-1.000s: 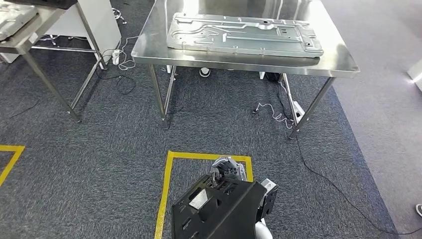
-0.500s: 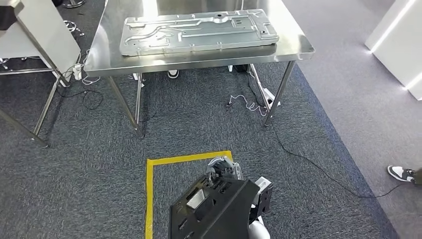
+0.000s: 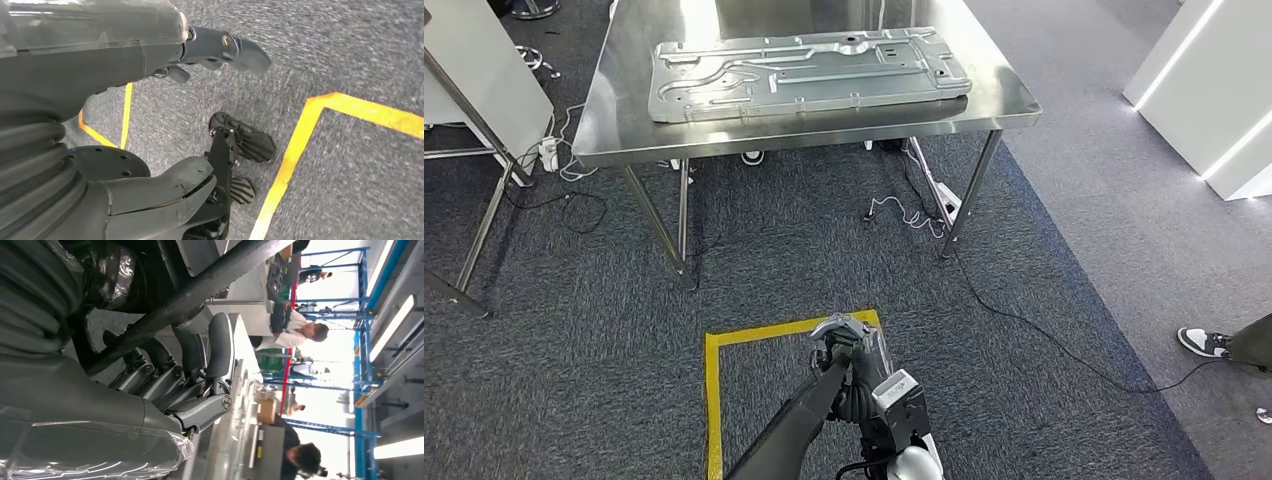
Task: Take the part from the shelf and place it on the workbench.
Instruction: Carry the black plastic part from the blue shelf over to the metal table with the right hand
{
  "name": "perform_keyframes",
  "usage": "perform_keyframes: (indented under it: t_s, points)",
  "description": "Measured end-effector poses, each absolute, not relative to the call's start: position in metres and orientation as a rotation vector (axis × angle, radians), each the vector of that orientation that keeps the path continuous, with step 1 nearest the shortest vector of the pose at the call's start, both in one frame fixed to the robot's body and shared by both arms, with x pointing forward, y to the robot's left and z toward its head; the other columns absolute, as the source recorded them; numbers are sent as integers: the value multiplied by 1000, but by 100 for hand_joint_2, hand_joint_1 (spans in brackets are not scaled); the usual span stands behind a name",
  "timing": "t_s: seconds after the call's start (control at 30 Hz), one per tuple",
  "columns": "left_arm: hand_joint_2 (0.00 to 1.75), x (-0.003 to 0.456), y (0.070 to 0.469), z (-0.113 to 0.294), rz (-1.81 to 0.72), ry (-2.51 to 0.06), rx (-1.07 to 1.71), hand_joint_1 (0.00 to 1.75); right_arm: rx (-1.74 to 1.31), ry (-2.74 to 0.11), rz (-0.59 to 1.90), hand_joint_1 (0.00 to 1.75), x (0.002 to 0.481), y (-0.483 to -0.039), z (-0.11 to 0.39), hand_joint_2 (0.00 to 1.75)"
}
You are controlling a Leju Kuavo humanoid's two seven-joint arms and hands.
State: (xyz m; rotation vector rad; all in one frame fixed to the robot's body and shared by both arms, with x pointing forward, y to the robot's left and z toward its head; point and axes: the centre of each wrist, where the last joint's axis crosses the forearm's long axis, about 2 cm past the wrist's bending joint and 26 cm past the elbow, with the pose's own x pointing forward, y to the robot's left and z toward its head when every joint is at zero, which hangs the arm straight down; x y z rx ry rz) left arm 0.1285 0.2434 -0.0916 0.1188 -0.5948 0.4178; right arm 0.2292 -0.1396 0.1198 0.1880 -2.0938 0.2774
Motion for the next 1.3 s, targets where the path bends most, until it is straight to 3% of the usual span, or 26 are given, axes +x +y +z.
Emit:
perform_keyframes:
  t_s: [0.77, 1.3]
  points:
    - [175, 121, 242, -94, 381, -563, 111, 0, 177, -2097, 437, 175, 237, -117, 123, 175]
    - [175, 127, 240, -92, 343, -555, 89, 0, 6, -2099, 554, 175, 251, -112, 131, 175]
